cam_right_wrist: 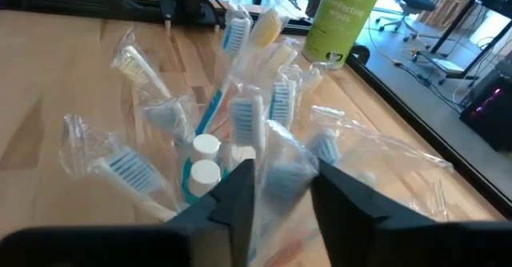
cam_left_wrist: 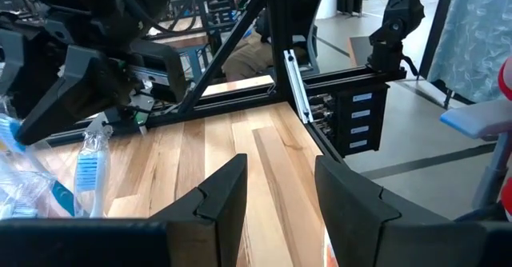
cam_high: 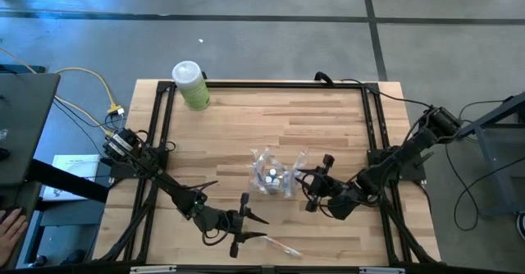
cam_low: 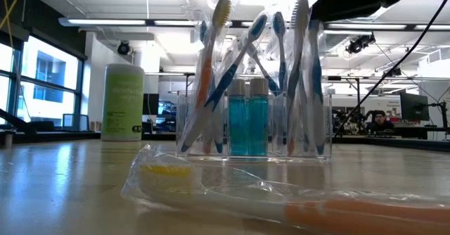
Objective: Pick & Place toothbrushing station
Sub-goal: Put the blue toothbrush into the transparent organizer, then put the orange toothbrush into the transparent organizer
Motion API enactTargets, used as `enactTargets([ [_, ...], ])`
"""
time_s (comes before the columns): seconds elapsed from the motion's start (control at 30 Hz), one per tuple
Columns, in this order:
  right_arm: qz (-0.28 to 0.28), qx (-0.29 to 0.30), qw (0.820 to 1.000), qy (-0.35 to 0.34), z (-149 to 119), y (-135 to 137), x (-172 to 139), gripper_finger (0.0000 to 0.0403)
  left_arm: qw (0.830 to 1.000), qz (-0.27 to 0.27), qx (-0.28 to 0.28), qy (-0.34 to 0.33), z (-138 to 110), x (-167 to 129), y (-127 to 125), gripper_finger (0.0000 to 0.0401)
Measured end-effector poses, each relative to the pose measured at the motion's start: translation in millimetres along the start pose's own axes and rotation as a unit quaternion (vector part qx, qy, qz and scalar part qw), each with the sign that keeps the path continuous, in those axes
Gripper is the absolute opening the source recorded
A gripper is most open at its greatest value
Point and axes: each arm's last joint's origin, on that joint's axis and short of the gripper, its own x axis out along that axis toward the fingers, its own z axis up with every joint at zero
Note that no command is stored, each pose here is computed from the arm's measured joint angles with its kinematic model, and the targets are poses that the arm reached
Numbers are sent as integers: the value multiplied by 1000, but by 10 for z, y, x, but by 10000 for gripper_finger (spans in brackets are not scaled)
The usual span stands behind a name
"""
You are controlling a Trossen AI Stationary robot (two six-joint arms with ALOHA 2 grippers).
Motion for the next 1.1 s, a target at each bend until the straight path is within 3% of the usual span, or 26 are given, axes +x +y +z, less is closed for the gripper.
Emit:
enactTargets([
  [0.33, 8, -27, 1000, -8, 24, 18, -7, 206, 1000, 0, 0, 0, 0, 0, 0, 144],
  [1.1, -17, -133, 983, -126, 121, 319, -590, 190, 1000, 0, 0, 0, 0, 0, 0, 144],
])
